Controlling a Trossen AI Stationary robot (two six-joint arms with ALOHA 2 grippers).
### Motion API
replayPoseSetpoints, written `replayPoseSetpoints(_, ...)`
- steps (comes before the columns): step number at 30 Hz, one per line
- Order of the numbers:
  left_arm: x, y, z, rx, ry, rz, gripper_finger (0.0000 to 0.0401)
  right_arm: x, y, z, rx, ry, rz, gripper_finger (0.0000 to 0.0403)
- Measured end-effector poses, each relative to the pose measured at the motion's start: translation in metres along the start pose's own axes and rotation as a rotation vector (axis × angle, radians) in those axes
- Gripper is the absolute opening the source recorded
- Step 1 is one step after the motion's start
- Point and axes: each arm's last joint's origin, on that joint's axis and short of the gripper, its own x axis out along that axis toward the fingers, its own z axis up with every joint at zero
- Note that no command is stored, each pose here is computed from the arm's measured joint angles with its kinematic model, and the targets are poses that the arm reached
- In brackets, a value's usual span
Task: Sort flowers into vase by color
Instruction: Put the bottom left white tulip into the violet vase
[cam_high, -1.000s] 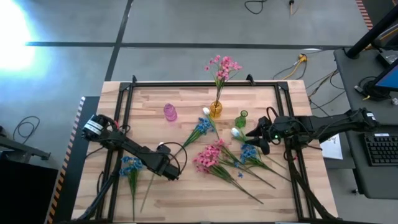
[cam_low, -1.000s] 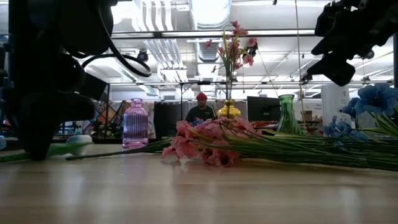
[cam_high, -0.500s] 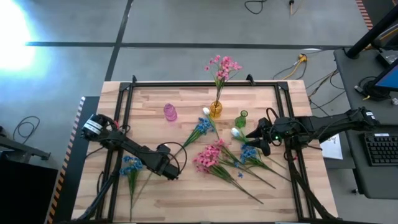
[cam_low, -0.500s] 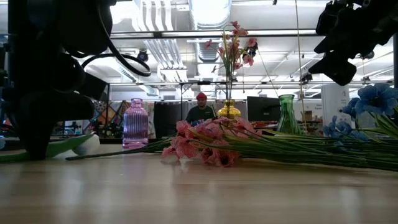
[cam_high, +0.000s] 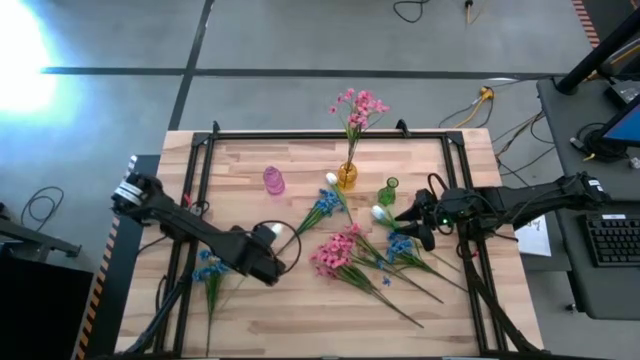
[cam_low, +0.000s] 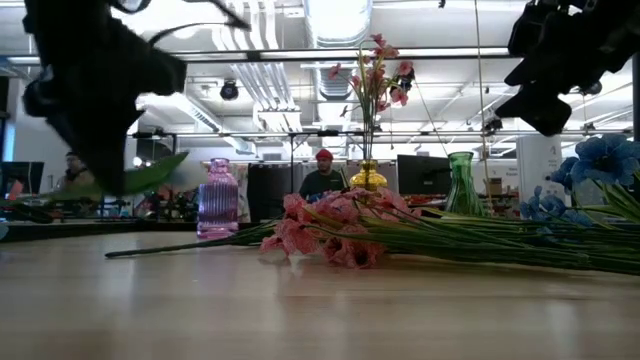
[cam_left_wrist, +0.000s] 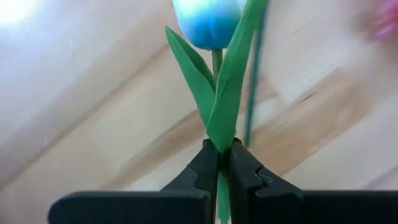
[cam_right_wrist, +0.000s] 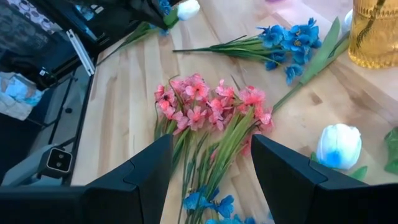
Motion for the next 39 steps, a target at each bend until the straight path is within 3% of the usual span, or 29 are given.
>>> replayPoseSetpoints(6, -0.031, -0.001, 0.015, 0.078, -0.201, -0.136, 0.0, 0.001, 0.002, 0.004, -0.066, -0.054, 0.029, 0.021)
replayPoseSetpoints(12, -0.079, 0.0, 0.037, 0.17, -0.541, -0.263, 0.0, 0.003, 0.003, 0.006, -0.136, -0.129, 0.065, 0.021)
replayPoseSetpoints(16, -0.111, 0.012, 0.049, 0.251, -0.796, -0.243, 0.0, 0.006, 0.001, 0.003, -0.156, -0.179, 0.074, 0.021)
replayPoseSetpoints(20, -0.135, 0.027, 0.061, 0.32, -0.962, -0.19, 0.0, 0.008, -0.002, -0.001, -0.165, -0.193, 0.064, 0.021)
replayPoseSetpoints(25, -0.16, 0.051, 0.09, 0.304, -1.114, -0.145, 0.0, 0.009, -0.005, -0.002, -0.163, -0.214, -0.004, 0.021)
replayPoseSetpoints(30, -0.174, 0.077, 0.132, 0.384, -1.26, -0.253, 0.0, 0.009, -0.007, 0.0, -0.207, -0.267, -0.106, 0.021)
replayPoseSetpoints(35, -0.168, 0.105, 0.166, 0.431, -1.306, -0.345, 0.0, 0.007, -0.004, 0.007, -0.264, -0.353, -0.107, 0.021)
replayPoseSetpoints(39, -0.145, 0.115, 0.175, 0.486, -1.258, -0.384, 0.0, 0.005, -0.001, 0.011, -0.312, -0.398, -0.089, 0.021)
